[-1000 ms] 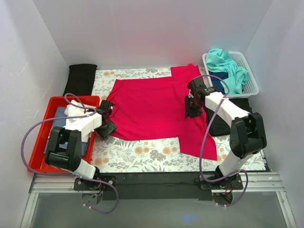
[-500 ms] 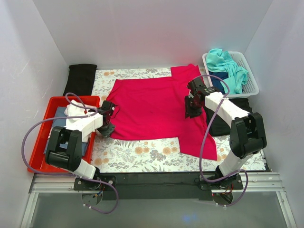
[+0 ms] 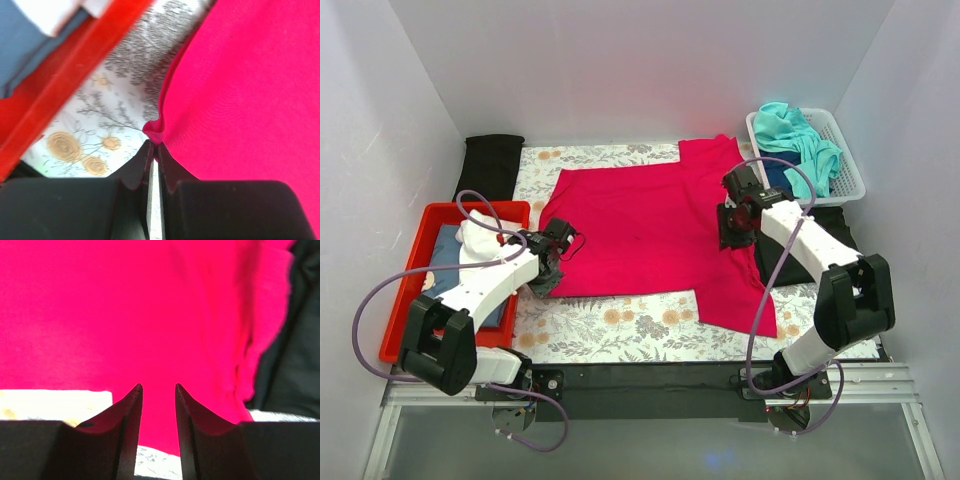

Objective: Fold and stack the t-shirts
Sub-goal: Grap the side of the flattened tshirt closest away from the robot with both arms

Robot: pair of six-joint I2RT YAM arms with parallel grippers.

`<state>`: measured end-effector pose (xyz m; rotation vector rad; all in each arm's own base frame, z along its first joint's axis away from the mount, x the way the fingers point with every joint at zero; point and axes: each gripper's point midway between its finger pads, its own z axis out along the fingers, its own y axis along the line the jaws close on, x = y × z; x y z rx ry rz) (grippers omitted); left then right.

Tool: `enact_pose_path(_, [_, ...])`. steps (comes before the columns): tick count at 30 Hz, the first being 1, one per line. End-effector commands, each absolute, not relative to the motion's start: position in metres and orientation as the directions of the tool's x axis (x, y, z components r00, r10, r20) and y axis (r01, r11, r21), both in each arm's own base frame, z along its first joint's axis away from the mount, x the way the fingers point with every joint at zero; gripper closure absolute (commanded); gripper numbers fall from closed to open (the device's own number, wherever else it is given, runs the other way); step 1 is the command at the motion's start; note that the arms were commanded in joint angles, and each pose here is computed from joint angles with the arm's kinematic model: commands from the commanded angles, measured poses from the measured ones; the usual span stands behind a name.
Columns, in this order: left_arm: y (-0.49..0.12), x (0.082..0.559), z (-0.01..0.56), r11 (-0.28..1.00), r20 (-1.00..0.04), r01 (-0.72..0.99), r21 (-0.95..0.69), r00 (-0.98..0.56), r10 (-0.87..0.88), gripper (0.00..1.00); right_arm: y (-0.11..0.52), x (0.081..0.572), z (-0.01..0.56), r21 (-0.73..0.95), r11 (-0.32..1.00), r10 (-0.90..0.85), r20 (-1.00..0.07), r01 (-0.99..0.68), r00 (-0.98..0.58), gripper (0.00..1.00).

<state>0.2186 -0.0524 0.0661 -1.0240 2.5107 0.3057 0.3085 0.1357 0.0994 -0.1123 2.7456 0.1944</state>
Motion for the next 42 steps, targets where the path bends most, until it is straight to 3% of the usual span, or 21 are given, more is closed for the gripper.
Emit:
enact_pose_path(1, [-0.035, 0.214, 0.084, 0.645, -0.519, -0.762, 0.065, -0.578, -0.63, 1.0, 0.11, 0.287, 0.113, 0.025, 0.997, -0.059, -0.375, -0.073, -0.925, 0.6])
enact_pose_path(5, [-0.029, 0.213, 0.091, 0.62, -0.548, -0.782, 0.062, -0.546, -0.634, 1.0, 0.086, 0.258, 0.103, -0.008, 1.0, 0.0, -0.313, 0.003, -0.95, 0.53])
enact_pose_path(16, [-0.023, 0.216, 0.086, 0.6, -0.571, -0.797, 0.068, -0.524, -0.632, 1.0, 0.046, 0.193, 0.09, -0.033, 0.989, 0.139, -0.185, 0.147, -0.973, 0.49])
enact_pose_path(30, [-0.01, 0.22, 0.081, 0.594, -0.572, -0.802, 0.066, -0.518, -0.636, 1.0, 0.056, 0.125, 0.055, 0.046, 0.967, 0.25, 0.022, 0.251, -0.968, 0.48])
enact_pose_path(36, [-0.007, 0.222, 0.082, 0.592, -0.568, -0.803, 0.06, -0.515, -0.641, 1.0, 0.052, 0.105, 0.038, 0.026, 0.964, 0.264, 0.075, 0.266, -0.962, 0.48])
enact_pose_path(42, [-0.004, 0.227, 0.083, 0.592, -0.563, -0.805, 0.048, -0.511, -0.65, 1.0, 0.047, 0.11, 0.032, 0.029, 0.953, 0.302, 0.041, 0.303, -0.953, 0.48])
